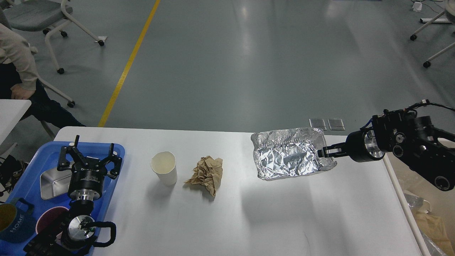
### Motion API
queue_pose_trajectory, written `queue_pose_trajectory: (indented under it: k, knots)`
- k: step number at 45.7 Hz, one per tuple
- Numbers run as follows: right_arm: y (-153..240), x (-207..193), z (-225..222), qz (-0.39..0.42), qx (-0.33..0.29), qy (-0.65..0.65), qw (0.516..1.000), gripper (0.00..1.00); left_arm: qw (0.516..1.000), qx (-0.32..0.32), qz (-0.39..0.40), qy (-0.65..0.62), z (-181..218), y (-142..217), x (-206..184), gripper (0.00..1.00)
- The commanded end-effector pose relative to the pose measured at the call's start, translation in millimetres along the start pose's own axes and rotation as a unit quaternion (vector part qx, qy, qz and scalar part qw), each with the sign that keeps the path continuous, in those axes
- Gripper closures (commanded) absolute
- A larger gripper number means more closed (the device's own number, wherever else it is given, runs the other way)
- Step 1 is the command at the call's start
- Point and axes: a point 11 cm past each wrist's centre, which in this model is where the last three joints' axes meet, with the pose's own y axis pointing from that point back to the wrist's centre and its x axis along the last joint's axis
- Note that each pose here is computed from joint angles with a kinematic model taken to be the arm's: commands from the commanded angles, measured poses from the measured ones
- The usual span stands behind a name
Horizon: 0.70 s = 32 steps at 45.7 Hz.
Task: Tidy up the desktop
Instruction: 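Lift the foil tray and slide it to the table center, then swing the left gripper off the blue tray toward the paper cup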
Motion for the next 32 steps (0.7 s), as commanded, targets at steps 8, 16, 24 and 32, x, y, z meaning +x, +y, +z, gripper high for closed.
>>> queue_pose_trajectory:
  k: [8, 16, 24, 32]
  knots:
    - [-24, 18, -8, 0.010, 0.006, -0.046, 0.999, 1.00, 1.000, 0.001, 0.004, -0.002, -1, 2, 3, 0.04]
    - [-29, 18, -15, 0.009, 0.019, -0.054, 0.998, 1.00, 1.000, 0.002, 0.006, -0.003, 2, 2, 4, 0.04]
    - [-35, 16, -23, -0.004, 0.020, -0.039, 0.999, 1.00, 1.000, -0.027, 0.008, -0.003, 15, 0, 6, 0.04]
    - [-36, 15, -24, -0.007, 0.019, -0.036, 0.999, 1.00, 0.997, -0.074, 0.007, -0.012, 35, 0, 9, 0.04]
